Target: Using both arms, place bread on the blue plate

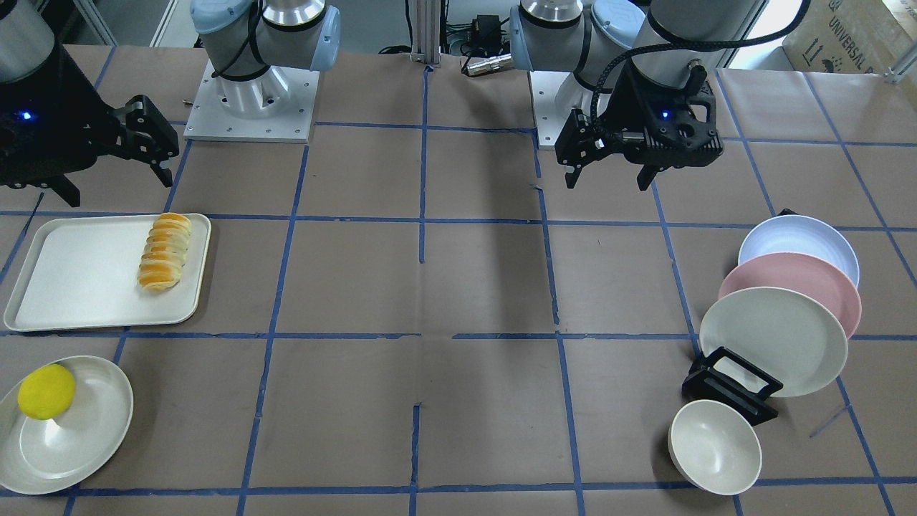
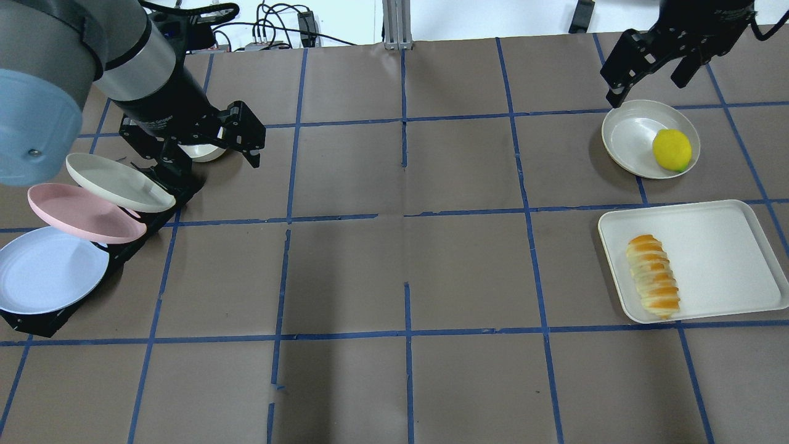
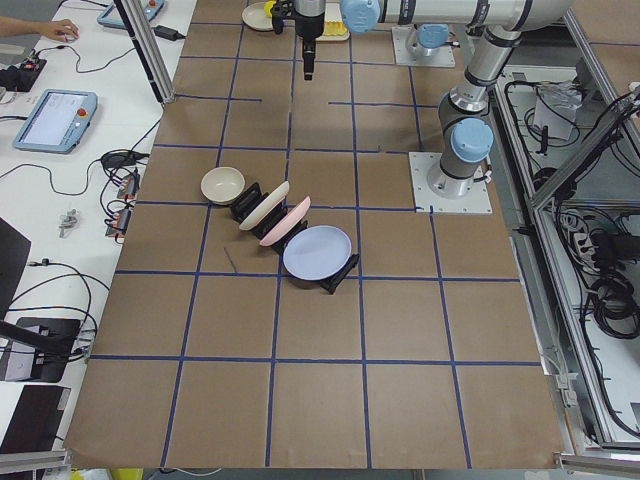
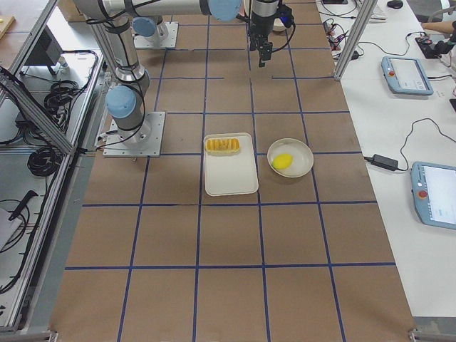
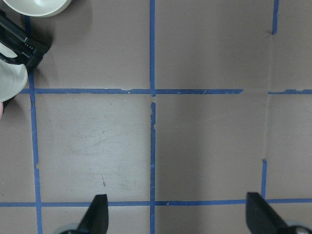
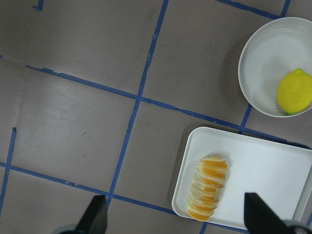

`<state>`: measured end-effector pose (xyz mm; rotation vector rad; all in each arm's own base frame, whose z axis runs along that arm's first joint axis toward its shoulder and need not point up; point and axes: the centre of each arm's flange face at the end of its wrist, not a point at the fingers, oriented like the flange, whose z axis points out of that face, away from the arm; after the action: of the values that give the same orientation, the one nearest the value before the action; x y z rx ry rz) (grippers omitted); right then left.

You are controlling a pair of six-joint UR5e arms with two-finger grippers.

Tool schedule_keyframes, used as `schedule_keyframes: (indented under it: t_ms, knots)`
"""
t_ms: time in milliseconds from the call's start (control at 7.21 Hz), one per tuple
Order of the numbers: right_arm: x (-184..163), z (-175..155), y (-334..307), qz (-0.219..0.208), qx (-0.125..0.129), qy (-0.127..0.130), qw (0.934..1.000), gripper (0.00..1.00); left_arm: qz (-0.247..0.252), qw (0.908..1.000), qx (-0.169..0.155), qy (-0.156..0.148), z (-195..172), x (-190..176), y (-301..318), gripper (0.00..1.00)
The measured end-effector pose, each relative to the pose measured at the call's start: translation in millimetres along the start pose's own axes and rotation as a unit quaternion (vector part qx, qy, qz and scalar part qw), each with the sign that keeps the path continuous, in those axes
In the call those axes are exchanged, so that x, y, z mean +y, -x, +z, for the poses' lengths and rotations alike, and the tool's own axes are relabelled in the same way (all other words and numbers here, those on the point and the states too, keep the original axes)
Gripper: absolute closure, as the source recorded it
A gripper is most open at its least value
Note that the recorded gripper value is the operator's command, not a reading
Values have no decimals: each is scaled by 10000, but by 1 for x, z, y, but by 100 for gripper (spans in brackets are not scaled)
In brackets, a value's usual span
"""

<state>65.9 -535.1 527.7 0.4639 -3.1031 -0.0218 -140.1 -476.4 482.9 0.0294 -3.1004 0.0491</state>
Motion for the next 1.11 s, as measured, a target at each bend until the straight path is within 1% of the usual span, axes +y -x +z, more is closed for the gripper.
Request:
schedule_keyframes:
  t_ms: [139,277,416,554,693,832,970,1109]
  knots:
    - [0,-1,2,196,4,-15,9998,0,2,10000,3,-2,0,0,0,0]
    - [0,-2,5,502,6,-20,9987,0,6,10000,2,2,0,0,0,0]
    - [-1,-2,9,627,19,-36,9980,0,7,10000,-3,20,2,0,0,0]
    - [-3,0,10,664,36,-69,9978,0,31,10000,-22,43,5,1,1,0]
    - [-6,5,9,682,42,-91,9976,0,156,9997,-155,47,8,1,8,0]
    - [-8,9,3,714,34,-86,9974,0,401,9982,-434,52,6,0,27,0]
    - [-7,15,-14,843,16,-43,9964,1,641,9955,-689,102,2,-3,60,0]
    - [-3,29,-46,1019,-35,68,9948,2,687,9946,-763,164,-1,-5,103,0]
